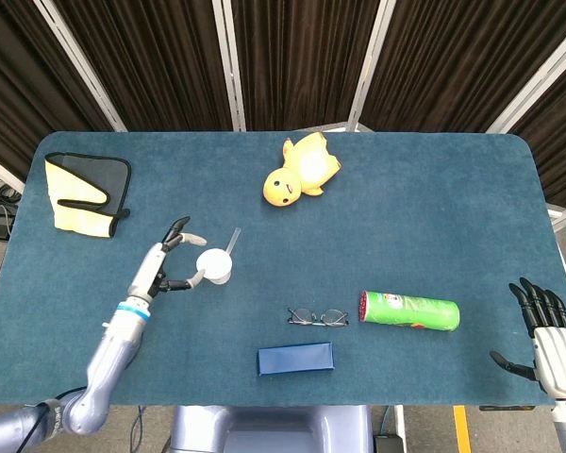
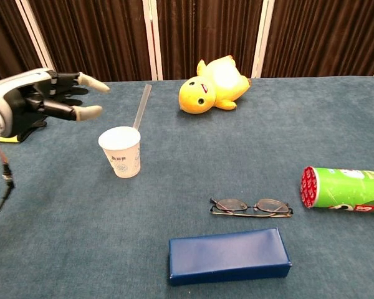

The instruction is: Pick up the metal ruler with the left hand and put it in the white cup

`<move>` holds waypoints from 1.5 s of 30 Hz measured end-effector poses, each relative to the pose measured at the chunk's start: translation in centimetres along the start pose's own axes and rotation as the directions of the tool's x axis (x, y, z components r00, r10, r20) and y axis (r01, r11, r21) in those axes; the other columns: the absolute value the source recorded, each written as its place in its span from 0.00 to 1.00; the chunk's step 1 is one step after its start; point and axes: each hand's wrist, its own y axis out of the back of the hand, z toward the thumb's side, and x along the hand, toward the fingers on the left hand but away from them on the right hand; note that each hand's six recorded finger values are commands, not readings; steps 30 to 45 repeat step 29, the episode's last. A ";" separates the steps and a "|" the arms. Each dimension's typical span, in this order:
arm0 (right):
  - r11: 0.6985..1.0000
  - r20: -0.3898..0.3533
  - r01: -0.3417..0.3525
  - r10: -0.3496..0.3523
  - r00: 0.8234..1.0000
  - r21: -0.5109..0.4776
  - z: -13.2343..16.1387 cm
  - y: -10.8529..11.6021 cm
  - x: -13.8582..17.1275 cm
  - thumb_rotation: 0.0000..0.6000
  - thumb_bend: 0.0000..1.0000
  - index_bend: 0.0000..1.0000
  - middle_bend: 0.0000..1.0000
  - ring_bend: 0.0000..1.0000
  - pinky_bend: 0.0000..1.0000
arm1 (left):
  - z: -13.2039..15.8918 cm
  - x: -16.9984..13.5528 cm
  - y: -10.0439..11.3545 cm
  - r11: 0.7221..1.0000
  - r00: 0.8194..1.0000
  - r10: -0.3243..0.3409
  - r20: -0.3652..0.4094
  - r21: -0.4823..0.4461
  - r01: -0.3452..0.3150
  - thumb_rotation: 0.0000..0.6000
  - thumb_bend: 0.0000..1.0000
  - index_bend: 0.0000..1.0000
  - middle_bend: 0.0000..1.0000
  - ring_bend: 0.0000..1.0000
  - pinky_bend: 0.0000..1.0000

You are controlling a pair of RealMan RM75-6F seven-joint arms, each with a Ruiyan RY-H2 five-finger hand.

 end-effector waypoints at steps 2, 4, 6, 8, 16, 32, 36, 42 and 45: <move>1.000 0.000 0.001 -0.001 1.000 0.001 0.0 0.0 0.0 1.00 0.08 0.00 0.00 0.00 0.00 | -0.3 -0.8 0.7 0.996 1.000 0.003 0.008 0.089 -0.004 1.00 0.34 0.30 0.00 0.00 0.00; 1.000 0.001 0.002 -0.002 1.000 0.001 0.0 0.0 0.0 1.00 0.08 0.00 0.00 0.00 0.00 | -0.7 -1.5 1.4 0.984 1.000 0.007 0.005 0.180 -0.008 1.00 0.34 0.27 0.00 0.00 0.00; 1.000 0.001 0.003 -0.003 1.000 0.004 0.0 0.0 0.1 1.00 0.08 0.00 0.00 0.00 0.00 | -1.2 -2.5 2.3 0.953 1.000 0.013 0.002 0.303 -0.013 1.00 0.34 0.21 0.00 0.00 0.00; 1.000 0.002 0.005 -0.005 1.000 0.006 0.1 0.0 0.1 1.00 0.08 0.00 0.00 0.00 0.00 | -1.9 -3.5 3.2 0.899 1.000 0.022 -0.004 0.438 -0.017 1.00 0.32 0.15 0.00 0.00 0.00; 1.000 0.002 0.007 -0.007 1.000 0.007 0.1 0.0 0.1 1.00 0.08 0.00 0.00 0.00 0.00 | -4.9 -10.0 7.2 0.620 0.995 0.074 -0.071 0.785 0.010 1.00 0.31 0.11 0.00 0.00 0.00; 1.000 -0.001 0.003 -0.003 1.000 0.007 0.1 0.0 0.1 1.00 0.07 0.00 0.00 0.00 0.00 | -5.5 -14.9 8.9 0.513 0.996 0.089 0.011 0.856 -0.056 1.00 0.31 0.12 0.00 0.00 0.00; 1.000 -0.001 0.003 -0.003 1.000 0.007 0.1 0.0 0.1 1.00 0.07 0.00 0.00 0.00 0.00 | -5.5 -14.9 8.9 0.513 0.996 0.089 0.011 0.856 -0.056 1.00 0.31 0.12 0.00 0.00 0.00; 1.000 -0.001 0.003 -0.003 1.000 0.007 0.1 0.0 0.1 1.00 0.07 0.00 0.00 0.00 0.00 | -5.5 -14.9 8.9 0.513 0.996 0.089 0.011 0.856 -0.056 1.00 0.31 0.12 0.00 0.00 0.00; 1.000 -0.001 0.003 -0.003 1.000 0.007 0.1 0.0 0.1 1.00 0.07 0.00 0.00 0.00 0.00 | -5.5 -14.9 8.9 0.513 0.996 0.089 0.011 0.856 -0.056 1.00 0.31 0.12 0.00 0.00 0.00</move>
